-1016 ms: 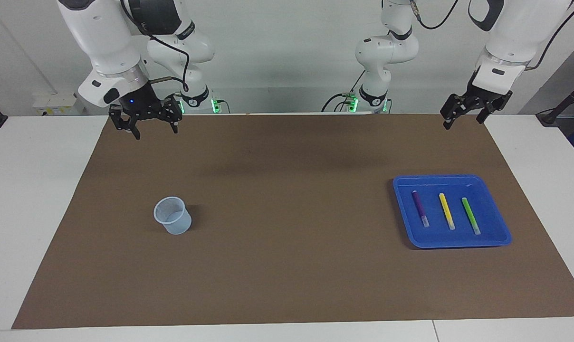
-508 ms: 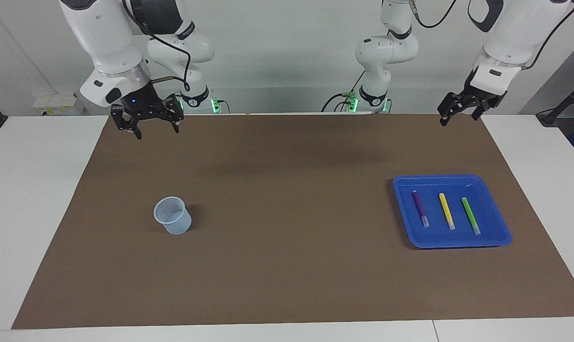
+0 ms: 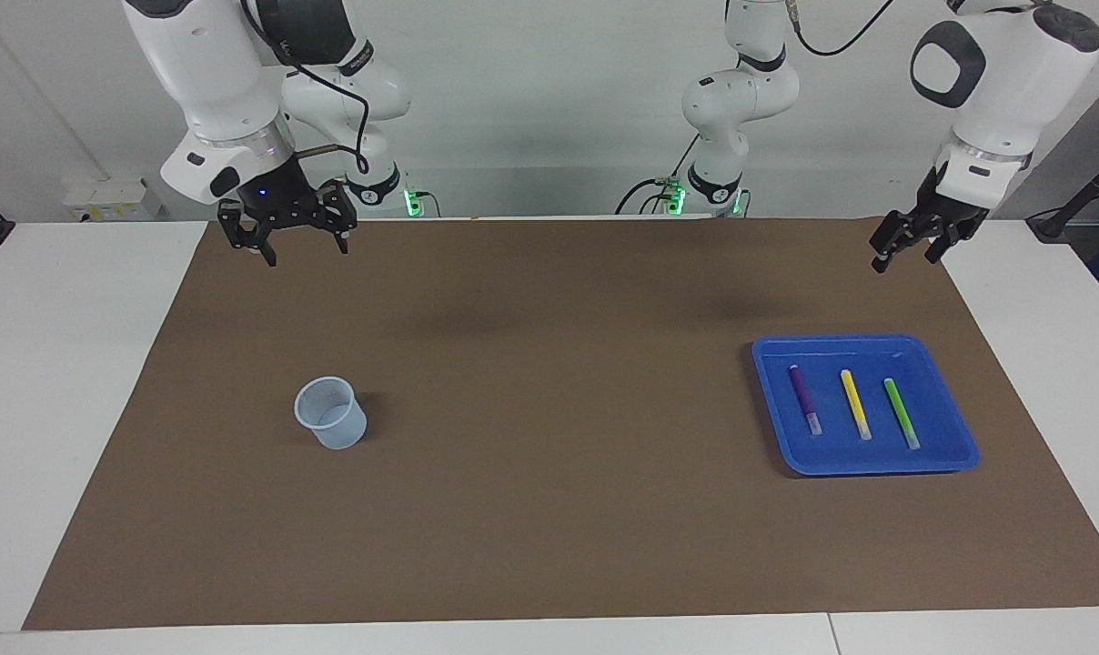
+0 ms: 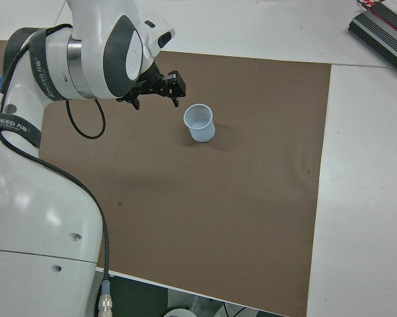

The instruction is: Transfer and insert pens with both arms

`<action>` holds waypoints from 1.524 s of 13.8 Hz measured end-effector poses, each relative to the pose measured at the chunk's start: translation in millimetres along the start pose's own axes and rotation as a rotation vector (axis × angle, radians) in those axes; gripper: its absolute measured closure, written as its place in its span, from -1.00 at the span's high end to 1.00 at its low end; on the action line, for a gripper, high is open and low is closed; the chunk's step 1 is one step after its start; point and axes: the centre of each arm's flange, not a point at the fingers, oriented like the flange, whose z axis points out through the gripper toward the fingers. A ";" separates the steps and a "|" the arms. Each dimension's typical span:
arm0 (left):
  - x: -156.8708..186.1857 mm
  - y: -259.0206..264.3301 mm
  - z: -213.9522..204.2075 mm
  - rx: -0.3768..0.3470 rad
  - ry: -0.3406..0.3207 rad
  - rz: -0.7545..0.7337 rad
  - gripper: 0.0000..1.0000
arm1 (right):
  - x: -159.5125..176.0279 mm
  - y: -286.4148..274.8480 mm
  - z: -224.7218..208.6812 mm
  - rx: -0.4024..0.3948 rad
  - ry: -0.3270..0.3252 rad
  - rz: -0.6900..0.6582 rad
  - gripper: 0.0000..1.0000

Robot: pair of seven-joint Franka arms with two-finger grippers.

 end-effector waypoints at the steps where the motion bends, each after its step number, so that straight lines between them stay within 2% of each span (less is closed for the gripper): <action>1: 1.2 -0.9 11.7 0.000 0.004 0.020 1.00 | 0.2 -2.6 0.0 0.002 0.000 -0.004 1.00; 4: 8.8 -31.8 35.1 0.004 0.010 0.057 1.00 | 0.7 -17.3 -0.5 0.004 0.002 -0.031 1.00; 6: 15.2 -54.5 50.3 0.008 0.022 0.080 1.00 | 5.8 -30.9 -3.9 0.007 0.046 -0.054 1.00; 9: 29.8 -57.2 84.7 0.006 0.036 0.095 1.00 | 9.8 -53.8 -5.7 0.075 0.085 -0.075 1.00; 12: 37.8 -60.4 107.6 0.011 0.043 0.099 1.00 | 10.6 -70.0 -3.8 0.135 0.086 -0.026 1.00; 15: 41.5 -61.8 118.2 0.011 0.050 0.101 1.00 | 14.1 -102.2 2.8 0.157 0.106 0.022 1.00; 18: 48.0 -62.9 139.3 0.010 0.056 0.108 1.00 | 14.7 -128.9 13.7 0.199 0.096 0.079 1.00; 21: 56.6 -66.1 138.6 0.012 0.069 0.125 1.00 | 17.6 -134.1 31.1 0.245 0.094 0.121 1.00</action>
